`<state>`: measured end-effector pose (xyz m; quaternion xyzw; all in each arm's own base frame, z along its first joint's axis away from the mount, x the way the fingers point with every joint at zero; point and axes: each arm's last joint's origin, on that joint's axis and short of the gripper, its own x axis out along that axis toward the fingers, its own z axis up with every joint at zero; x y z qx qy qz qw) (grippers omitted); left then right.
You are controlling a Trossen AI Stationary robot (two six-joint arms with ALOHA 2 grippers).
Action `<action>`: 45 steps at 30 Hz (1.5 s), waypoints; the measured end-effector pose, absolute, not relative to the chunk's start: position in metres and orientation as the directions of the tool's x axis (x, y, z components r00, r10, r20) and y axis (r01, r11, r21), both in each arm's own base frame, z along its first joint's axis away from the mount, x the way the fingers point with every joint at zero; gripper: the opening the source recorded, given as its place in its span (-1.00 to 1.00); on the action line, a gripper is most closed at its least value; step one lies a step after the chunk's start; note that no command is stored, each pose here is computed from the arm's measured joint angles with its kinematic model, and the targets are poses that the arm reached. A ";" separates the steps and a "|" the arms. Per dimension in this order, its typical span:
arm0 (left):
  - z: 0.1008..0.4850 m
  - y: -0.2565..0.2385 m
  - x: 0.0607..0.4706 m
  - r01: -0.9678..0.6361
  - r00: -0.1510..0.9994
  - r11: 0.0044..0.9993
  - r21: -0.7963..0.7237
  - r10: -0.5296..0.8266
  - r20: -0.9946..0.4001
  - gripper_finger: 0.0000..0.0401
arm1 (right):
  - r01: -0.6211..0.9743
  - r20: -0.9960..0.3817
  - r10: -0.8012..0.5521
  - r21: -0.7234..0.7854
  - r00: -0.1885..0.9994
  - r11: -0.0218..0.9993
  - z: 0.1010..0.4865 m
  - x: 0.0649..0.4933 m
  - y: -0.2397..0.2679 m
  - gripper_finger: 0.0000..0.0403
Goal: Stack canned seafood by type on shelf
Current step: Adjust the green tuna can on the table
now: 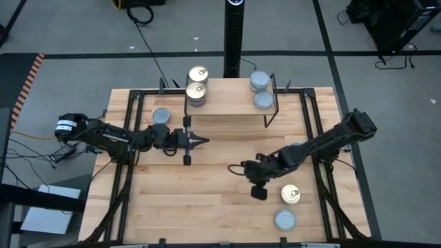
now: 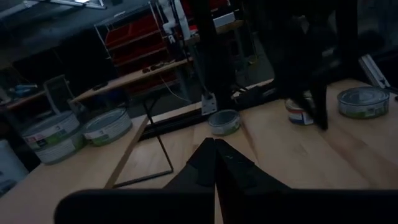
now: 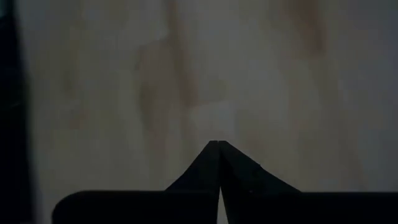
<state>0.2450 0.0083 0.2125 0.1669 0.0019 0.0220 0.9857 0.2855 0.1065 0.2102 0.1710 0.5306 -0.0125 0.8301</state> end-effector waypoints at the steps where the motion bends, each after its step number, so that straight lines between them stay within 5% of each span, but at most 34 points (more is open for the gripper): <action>1: 0.213 0.008 0.245 -0.043 0.999 0.943 0.331 0.044 0.005 -0.98 | 0.198 -0.889 0.196 0.299 0.414 0.934 0.215 0.285 0.110 -0.94; 8: 0.208 0.007 0.245 0.012 0.999 0.946 0.325 0.001 -0.040 -0.98 | 0.079 -0.862 0.372 0.421 0.345 0.903 0.231 0.271 0.153 -0.93; 24: 0.203 0.007 0.245 0.041 0.995 0.907 0.419 0.000 -0.099 -0.98 | 0.084 -0.919 0.386 0.392 0.077 0.916 0.205 0.251 0.177 -0.53; 31: 0.203 0.007 0.245 0.028 0.996 0.905 0.423 0.012 -0.092 -0.98 | 0.054 -0.914 0.405 0.404 -0.010 0.913 0.196 0.247 0.185 -0.61; 37: 0.202 0.008 0.245 0.031 0.994 0.906 0.423 0.016 -0.109 -0.98 | 0.019 -0.868 0.494 0.493 -0.057 0.870 0.191 0.250 0.192 -0.94; 45: 0.199 0.007 0.244 0.041 0.990 0.907 0.420 0.019 -0.136 -0.98 | -0.038 -0.857 0.503 0.510 -0.110 0.860 0.168 0.257 0.199 -0.97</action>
